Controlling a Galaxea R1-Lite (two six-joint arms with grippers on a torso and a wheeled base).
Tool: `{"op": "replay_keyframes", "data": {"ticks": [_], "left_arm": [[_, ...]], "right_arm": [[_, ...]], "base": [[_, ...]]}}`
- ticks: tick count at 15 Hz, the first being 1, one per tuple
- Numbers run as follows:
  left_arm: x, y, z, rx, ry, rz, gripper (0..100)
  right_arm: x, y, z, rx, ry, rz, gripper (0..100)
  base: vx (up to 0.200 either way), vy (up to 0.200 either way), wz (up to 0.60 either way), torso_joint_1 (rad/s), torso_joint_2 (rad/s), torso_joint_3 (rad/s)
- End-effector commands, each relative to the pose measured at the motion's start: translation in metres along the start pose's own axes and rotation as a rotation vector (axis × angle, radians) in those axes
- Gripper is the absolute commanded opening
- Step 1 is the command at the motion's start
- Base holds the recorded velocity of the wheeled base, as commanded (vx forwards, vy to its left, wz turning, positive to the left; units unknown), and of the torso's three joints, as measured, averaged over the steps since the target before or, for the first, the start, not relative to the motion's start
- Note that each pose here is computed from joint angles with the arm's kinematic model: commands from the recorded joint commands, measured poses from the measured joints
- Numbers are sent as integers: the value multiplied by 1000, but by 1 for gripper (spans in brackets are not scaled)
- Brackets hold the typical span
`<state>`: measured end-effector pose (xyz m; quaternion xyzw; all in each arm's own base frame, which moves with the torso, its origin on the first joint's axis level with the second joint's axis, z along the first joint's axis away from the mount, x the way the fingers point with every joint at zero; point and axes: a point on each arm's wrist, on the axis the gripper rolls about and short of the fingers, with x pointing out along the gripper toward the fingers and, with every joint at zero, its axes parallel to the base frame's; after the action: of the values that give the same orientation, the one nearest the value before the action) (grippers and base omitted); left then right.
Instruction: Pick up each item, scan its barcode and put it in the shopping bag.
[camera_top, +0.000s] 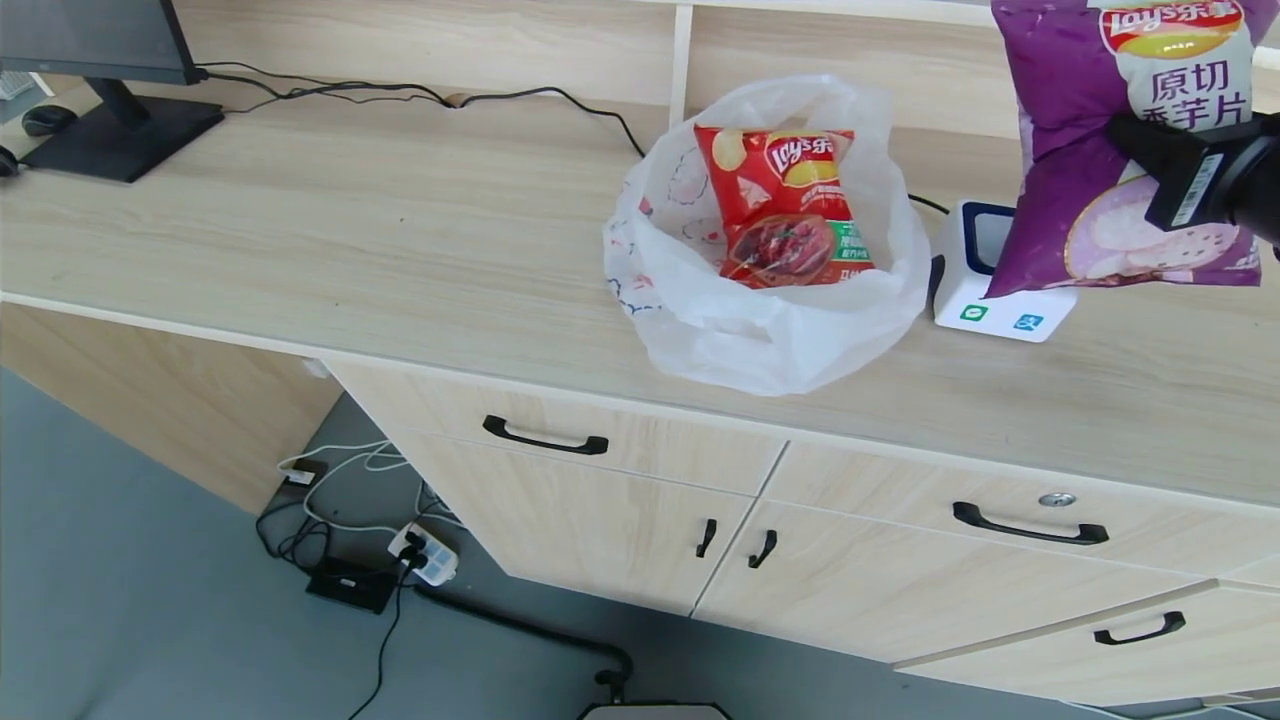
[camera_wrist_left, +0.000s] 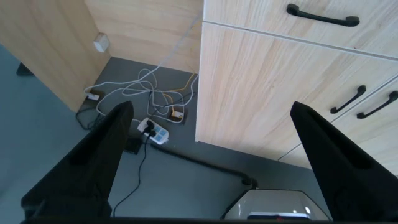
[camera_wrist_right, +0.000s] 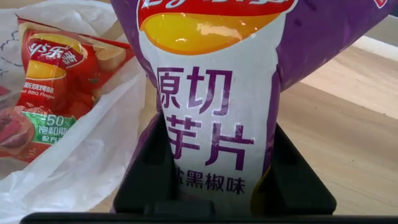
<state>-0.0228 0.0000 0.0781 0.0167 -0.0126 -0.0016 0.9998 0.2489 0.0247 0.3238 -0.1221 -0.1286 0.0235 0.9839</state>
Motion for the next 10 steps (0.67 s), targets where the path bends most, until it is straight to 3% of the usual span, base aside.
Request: {"op": "replay_keyframes", "data": {"ticks": [1,10], "left_arm": [[0,0,0,0,1,1,100],[0,0,0,2,1,1,100]], "right_arm": [[16,2,-4,5,3,6,0],[29,4,-9,6,10,11,0]], "base": [[0,0,0,0,0,0],[0,0,0,0,0,0]]}}
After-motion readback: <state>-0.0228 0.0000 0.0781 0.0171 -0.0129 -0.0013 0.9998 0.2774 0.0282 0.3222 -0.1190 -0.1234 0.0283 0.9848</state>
